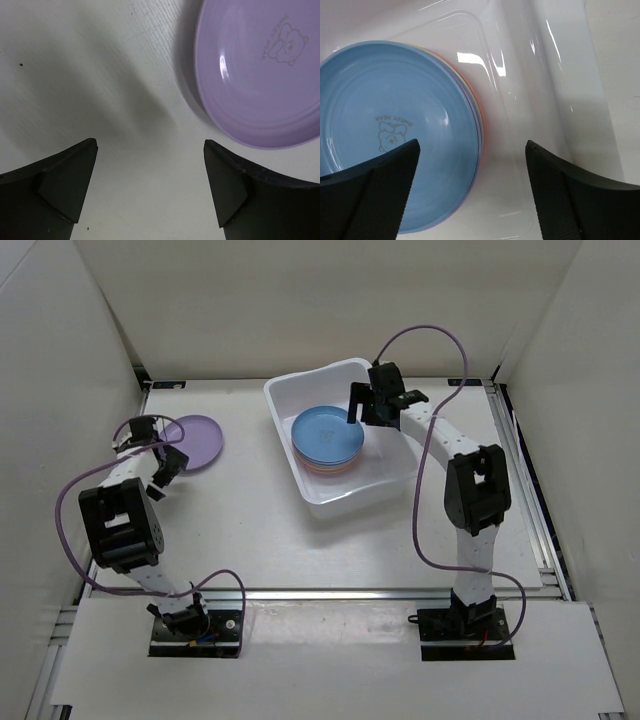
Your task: Place the plates into the plastic bin on the countertop
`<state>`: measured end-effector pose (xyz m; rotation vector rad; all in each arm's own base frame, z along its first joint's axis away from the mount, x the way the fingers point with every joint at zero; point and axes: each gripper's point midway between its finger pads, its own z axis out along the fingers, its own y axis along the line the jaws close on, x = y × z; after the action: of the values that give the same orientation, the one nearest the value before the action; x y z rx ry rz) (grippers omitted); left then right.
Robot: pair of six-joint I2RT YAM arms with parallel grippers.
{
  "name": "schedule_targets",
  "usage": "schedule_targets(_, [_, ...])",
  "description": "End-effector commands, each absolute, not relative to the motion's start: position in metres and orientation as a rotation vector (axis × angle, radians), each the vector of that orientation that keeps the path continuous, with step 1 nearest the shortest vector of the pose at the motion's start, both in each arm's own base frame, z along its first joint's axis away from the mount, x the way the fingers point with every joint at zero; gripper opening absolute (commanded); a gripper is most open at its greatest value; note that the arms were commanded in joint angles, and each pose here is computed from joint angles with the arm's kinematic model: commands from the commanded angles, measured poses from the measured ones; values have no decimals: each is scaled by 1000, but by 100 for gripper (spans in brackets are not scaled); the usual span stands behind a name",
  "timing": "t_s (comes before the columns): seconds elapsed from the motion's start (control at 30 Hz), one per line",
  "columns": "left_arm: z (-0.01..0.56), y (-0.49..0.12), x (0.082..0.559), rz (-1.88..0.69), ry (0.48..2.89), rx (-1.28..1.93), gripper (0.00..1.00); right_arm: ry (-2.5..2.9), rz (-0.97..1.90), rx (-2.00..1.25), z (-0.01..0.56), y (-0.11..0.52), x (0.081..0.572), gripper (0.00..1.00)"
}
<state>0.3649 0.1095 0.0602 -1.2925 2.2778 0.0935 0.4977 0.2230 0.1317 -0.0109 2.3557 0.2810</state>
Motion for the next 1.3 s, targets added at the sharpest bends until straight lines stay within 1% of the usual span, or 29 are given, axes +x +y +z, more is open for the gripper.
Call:
schedule_targets(0.0, [71, 120, 386, 85, 2199, -1298, 98, 2253, 307, -50, 182, 228, 500, 93])
schedule_targets(0.03, [69, 119, 391, 72, 2194, -1291, 97, 2230, 308, -49, 199, 224, 496, 98])
schedule_targets(0.1, [63, 118, 395, 62, 2198, -1296, 96, 2206, 298, -69, 214, 220, 489, 99])
schedule_targets(0.13, [62, 118, 400, 41, 2184, -1296, 95, 2165, 310, -75, 236, 216, 482, 99])
schedule_targets(0.2, [53, 115, 403, 17, 2186, -1303, 94, 2161, 302, -87, 239, 208, 470, 99])
schedule_targets(0.23, [52, 114, 409, -11, 2168, -1304, 93, 2127, 309, -91, 255, 203, 460, 99])
schedule_targets(0.3, [43, 114, 411, -23, 2167, -1323, 92, 2160, 296, -87, 247, 194, 445, 99])
schedule_targets(0.37, [43, 113, 417, -38, 2154, -1318, 90, 2149, 294, -68, 258, 184, 430, 99])
schedule_targets(0.4, [44, 113, 419, -47, 2149, -1317, 90, 2169, 265, -55, 249, 177, 423, 99])
schedule_targets(0.47, [48, 114, 422, -54, 2125, -1311, 90, 2152, 245, -24, 257, 164, 412, 99])
schedule_targets(0.67, [45, 120, 428, -35, 2093, -1325, 90, 2152, 150, 50, 262, 140, 398, 99])
schedule_targets(0.77, [27, 118, 434, -46, 2126, -1345, 77, 2143, 128, 84, 266, 133, 394, 99])
schedule_targets(0.8, [21, 116, 436, -61, 2138, -1354, 68, 2144, 121, 93, 268, 130, 391, 99])
schedule_targets(0.87, [3, 113, 436, -71, 2164, -1393, 59, 2136, 109, 121, 272, 126, 388, 99])
schedule_targets(0.9, [-1, 110, 436, -88, 2175, -1402, 47, 2126, 109, 130, 277, 123, 385, 99])
schedule_targets(1.0, [-7, 108, 432, -98, 2178, -1431, 27, 2112, 94, 157, 284, 116, 378, 99])
schedule_targets(1.03, [-4, 108, 432, -97, 2172, -1426, 14, 2096, 100, 164, 290, 114, 374, 99])
schedule_targets(1.07, [5, 108, 432, -99, 2162, -1408, 10, 2089, 89, 174, 291, 110, 372, 99])
schedule_targets(1.13, [19, 110, 432, -97, 2139, -1382, 10, 2060, 102, 189, 300, 107, 365, 99])
schedule_targets(1.23, [69, 112, 439, -106, 2059, -1288, 10, 2029, 94, 213, 307, 99, 357, 99])
schedule_targets(1.27, [100, 113, 441, -117, 1995, -1254, 10, 2028, 88, 218, 306, 97, 355, 99])
